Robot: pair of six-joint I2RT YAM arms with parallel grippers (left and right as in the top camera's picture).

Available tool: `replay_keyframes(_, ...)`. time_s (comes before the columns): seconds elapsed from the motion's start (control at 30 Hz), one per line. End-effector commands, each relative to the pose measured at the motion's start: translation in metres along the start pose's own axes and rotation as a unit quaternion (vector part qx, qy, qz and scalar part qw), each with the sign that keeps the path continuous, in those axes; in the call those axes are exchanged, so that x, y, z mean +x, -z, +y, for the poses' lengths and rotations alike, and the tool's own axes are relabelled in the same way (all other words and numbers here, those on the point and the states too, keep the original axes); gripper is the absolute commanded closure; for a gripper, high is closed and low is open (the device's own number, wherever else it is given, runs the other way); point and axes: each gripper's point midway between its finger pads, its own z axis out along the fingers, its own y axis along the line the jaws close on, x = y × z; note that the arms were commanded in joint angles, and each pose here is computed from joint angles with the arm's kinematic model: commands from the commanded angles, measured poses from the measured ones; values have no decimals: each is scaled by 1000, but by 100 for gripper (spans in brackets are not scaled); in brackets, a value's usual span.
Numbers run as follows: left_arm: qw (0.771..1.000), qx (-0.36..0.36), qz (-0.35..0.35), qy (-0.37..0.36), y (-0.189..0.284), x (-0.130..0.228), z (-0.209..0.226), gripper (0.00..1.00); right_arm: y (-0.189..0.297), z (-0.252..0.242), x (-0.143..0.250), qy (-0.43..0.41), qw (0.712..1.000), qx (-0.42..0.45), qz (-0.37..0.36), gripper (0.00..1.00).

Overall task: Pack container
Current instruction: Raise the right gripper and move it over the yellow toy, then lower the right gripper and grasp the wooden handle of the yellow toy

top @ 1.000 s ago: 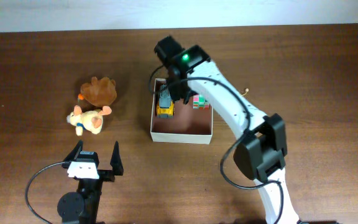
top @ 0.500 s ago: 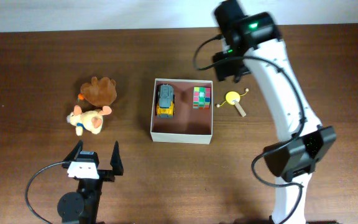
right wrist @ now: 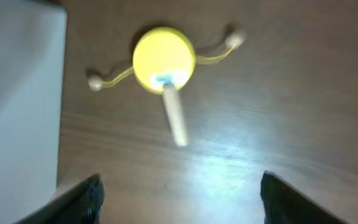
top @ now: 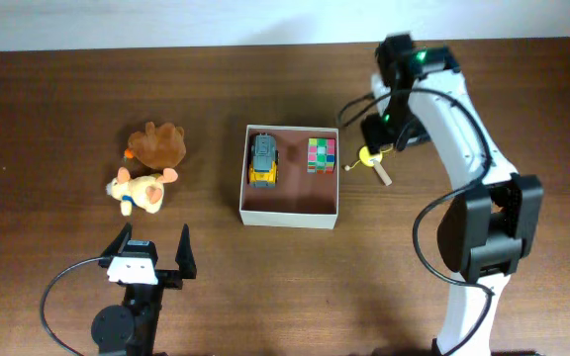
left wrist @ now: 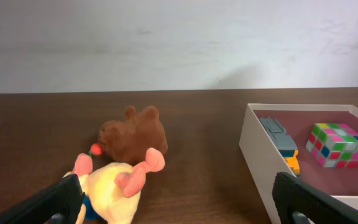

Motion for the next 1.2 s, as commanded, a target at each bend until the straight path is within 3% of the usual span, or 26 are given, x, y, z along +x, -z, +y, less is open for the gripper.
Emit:
replay_keyframes(0.0, 1000, 3, -2, -4, 0, 1, 0, 1, -31, 11, 18, 6, 999, -30, 29, 25)
replay_keyframes(0.37, 1000, 3, -2, -4, 0, 1, 0, 1, -100, 16, 40, 24, 999, -36, 31, 26)
replay_keyframes(0.6, 1000, 3, -2, -4, 0, 1, 0, 1, -114, 16, 34, 35, 999, -34, 5, 27)
replay_keyframes(1.13, 1000, 3, -2, -4, 0, 1, 0, 1, -114, 8, 27, 40, 999, -10, -9, 48)
replay_keyframes(1.17, 1000, 3, -2, -4, 0, 1, 0, 1, -114, 8, 28, 40, 999, -10, -6, 53)
